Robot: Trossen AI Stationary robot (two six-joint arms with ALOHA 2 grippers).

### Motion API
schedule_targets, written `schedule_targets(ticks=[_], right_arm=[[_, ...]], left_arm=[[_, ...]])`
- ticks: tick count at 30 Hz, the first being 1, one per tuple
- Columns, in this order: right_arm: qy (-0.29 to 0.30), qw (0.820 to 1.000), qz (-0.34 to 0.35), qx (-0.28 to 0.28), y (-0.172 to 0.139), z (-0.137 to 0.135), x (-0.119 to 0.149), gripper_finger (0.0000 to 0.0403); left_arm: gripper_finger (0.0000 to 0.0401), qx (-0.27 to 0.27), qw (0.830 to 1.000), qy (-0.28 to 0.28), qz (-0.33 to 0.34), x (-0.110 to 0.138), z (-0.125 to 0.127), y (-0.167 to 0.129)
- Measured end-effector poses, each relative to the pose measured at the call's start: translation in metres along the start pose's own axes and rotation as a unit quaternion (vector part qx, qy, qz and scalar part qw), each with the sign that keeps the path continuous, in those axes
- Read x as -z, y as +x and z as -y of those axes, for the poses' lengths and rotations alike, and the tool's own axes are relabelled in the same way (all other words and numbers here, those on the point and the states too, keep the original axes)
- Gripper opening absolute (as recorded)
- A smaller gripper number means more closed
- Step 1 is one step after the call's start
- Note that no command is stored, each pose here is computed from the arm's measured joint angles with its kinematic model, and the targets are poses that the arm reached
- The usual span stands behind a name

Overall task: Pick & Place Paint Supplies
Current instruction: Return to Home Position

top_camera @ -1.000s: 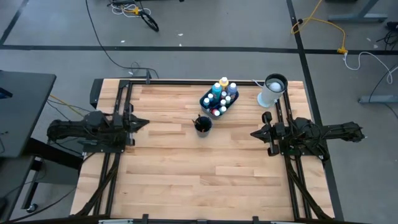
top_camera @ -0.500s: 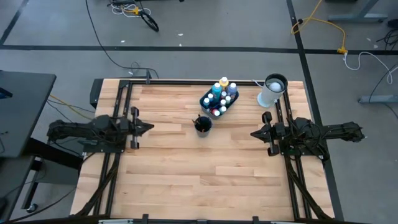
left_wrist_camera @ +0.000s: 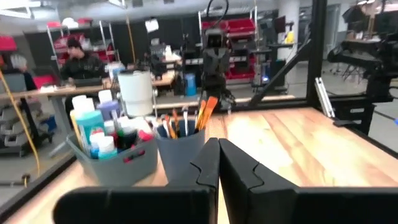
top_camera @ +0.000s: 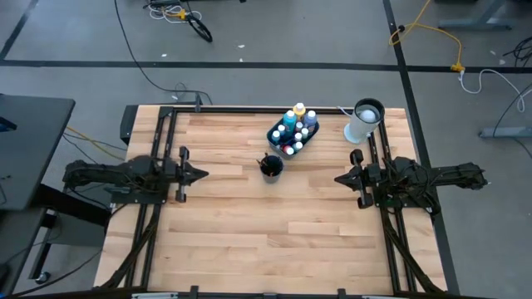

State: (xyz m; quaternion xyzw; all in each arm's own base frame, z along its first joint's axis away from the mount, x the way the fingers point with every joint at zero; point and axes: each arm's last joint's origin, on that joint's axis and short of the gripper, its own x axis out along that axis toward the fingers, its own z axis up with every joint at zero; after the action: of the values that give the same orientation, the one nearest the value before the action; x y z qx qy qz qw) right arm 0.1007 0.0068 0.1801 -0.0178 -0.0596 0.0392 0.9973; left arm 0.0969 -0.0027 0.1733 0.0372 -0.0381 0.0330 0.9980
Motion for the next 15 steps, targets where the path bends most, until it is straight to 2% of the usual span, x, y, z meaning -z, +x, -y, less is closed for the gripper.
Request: schedule_targets(ticks=[15], right_arm=[[0.000, 1.000, -0.001, 0.001, 0.0000, 0.0001, 0.0002, 0.0009]], left_arm=[[0.0018, -0.007, 1.000, -0.008, -0.009, 0.0019, -0.0003, 0.0002]])
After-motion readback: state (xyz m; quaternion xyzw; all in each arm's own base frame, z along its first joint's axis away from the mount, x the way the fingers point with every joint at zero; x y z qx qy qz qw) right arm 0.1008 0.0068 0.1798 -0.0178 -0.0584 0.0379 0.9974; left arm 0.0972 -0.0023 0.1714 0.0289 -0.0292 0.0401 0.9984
